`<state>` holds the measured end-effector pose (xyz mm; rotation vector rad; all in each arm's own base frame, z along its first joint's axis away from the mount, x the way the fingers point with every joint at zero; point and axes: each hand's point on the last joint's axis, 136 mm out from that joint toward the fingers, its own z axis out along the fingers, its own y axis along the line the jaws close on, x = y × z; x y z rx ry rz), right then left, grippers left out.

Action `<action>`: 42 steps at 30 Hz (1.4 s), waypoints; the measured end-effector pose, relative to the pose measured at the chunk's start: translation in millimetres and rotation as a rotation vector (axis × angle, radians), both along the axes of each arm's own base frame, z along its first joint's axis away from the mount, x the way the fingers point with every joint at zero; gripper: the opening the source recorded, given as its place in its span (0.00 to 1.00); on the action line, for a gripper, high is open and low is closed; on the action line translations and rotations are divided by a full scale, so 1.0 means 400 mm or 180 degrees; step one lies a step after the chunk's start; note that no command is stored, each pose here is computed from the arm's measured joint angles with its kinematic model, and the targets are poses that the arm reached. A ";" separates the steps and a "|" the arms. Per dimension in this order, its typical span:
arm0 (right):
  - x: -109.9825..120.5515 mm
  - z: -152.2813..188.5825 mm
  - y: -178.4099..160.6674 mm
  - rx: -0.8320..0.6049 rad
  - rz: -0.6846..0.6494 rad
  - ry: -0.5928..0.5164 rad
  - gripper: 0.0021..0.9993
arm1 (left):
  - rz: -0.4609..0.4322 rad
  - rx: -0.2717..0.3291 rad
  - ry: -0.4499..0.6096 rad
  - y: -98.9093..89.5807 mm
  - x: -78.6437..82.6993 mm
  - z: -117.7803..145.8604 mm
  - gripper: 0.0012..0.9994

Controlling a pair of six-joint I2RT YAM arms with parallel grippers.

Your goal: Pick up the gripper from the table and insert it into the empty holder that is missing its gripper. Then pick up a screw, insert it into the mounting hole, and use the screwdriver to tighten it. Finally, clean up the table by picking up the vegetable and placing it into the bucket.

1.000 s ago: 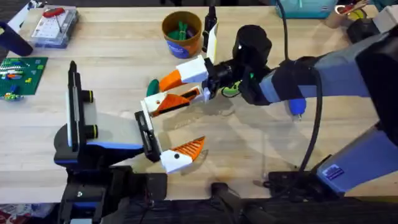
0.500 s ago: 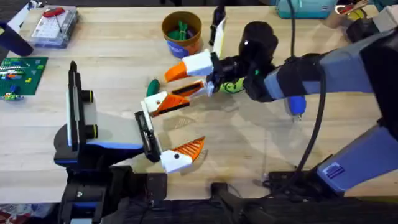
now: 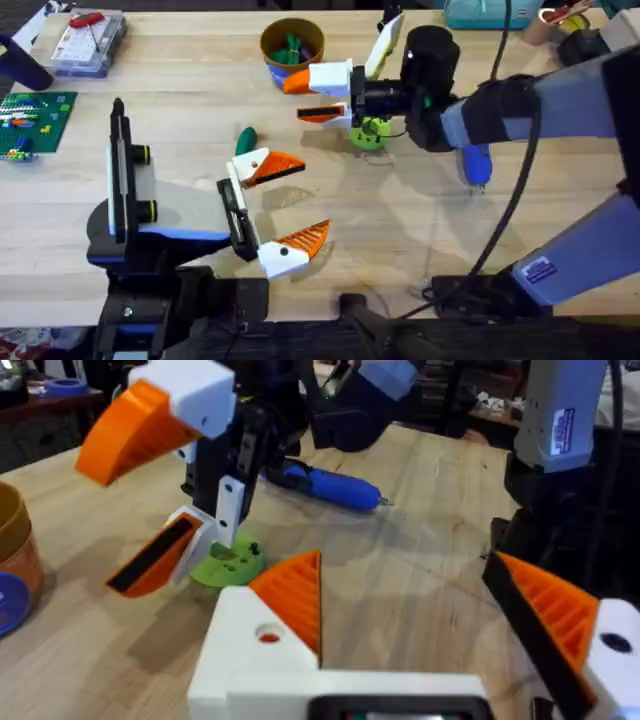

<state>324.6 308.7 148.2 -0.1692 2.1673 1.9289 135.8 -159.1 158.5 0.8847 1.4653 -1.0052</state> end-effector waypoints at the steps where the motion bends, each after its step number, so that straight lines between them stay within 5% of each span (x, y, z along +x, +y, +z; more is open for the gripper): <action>1: 0.008 -0.015 -0.006 -0.0083 -0.0056 0.0029 1.00 | 0.0000 0.0000 0.0000 0.000 0.000 0.000 1.00; 5: 0.040 -0.030 -0.032 -0.0433 -0.0239 0.0052 1.00 | -0.0002 0.0000 0.0000 0.000 0.000 0.000 1.00; 10: 0.046 0.071 -0.063 -0.0798 -0.0317 -0.0334 1.00 | -0.0005 -0.0001 0.0001 0.000 -0.001 0.000 1.00; 17: -0.020 0.232 -0.170 -0.1668 -0.0449 -0.0945 1.00 | -0.0015 -0.0002 0.0002 -0.001 -0.002 0.000 1.00; 23: -0.084 0.283 -0.292 -0.2500 -0.0638 -0.1270 1.00 | -0.0024 -0.0003 0.0005 -0.001 -0.003 0.000 1.00; 32: -0.156 0.215 -0.422 -0.3430 -0.0604 -0.1059 1.00 | -0.0024 -0.0003 0.0005 -0.001 -0.003 0.000 1.00; 42: -0.147 0.157 -0.440 -0.3711 -0.0434 -0.0909 1.00 | -0.0024 -0.0003 0.0004 -0.001 -0.003 0.000 1.00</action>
